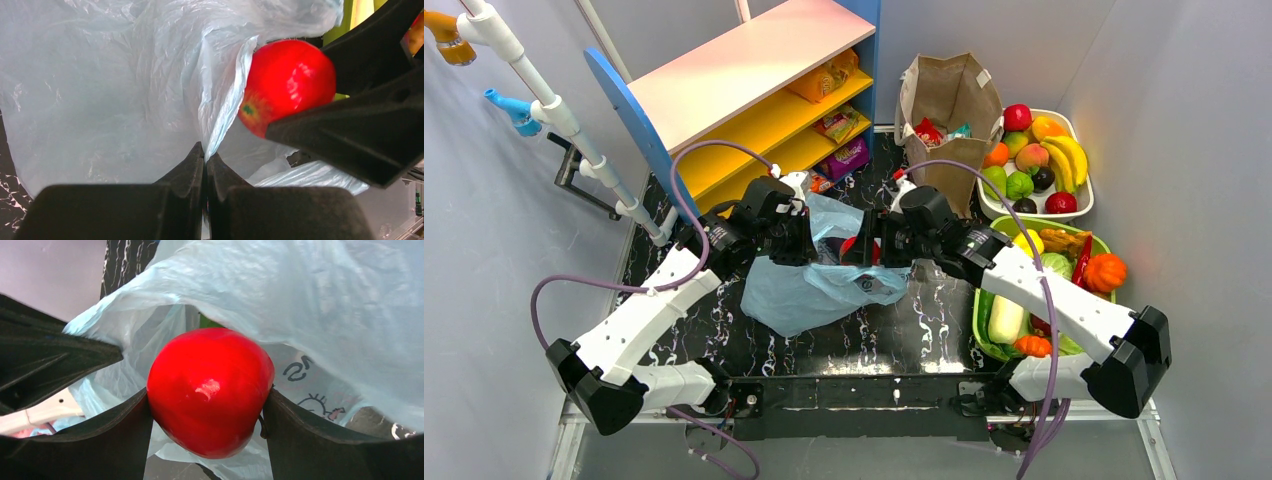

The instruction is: Place the food into the grocery bag and tie it

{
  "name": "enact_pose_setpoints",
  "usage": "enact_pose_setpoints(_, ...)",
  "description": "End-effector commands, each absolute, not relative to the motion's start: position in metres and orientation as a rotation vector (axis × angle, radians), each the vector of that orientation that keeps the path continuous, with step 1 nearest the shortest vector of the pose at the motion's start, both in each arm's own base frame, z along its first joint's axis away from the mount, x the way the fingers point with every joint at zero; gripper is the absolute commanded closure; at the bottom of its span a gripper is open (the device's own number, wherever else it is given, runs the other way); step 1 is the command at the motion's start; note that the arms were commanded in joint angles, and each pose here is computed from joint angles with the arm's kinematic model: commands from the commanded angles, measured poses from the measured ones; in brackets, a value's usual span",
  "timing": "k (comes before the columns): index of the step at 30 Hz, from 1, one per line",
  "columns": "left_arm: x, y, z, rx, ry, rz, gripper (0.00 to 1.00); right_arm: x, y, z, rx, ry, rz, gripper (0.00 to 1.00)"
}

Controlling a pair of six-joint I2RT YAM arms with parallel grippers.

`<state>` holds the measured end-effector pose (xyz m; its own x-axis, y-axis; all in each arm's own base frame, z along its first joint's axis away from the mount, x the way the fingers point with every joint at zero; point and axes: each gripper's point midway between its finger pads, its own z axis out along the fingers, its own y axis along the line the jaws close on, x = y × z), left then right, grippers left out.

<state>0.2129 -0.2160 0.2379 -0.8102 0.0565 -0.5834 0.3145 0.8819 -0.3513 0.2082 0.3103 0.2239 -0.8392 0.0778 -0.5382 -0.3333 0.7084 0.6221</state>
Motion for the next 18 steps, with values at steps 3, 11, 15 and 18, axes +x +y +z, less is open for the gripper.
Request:
enact_pose_setpoints(3,0.211,-0.214,0.248,0.256,2.443,-0.609,1.00,0.199,0.339,0.266,-0.386,2.226,1.094,0.65)
enact_pose_setpoints(11,0.212,-0.215,0.258,0.263,2.411,-0.626,1.00,0.210,0.356,0.255,-0.404,2.235,1.079,0.62)
enact_pose_setpoints(15,0.210,-0.213,0.263,0.257,2.401,-0.636,1.00,0.220,0.365,0.250,-0.413,2.246,1.041,0.29)
enact_pose_setpoints(18,0.209,-0.210,0.262,0.252,2.402,-0.623,1.00,0.226,0.370,0.251,-0.426,2.220,1.020,0.21)
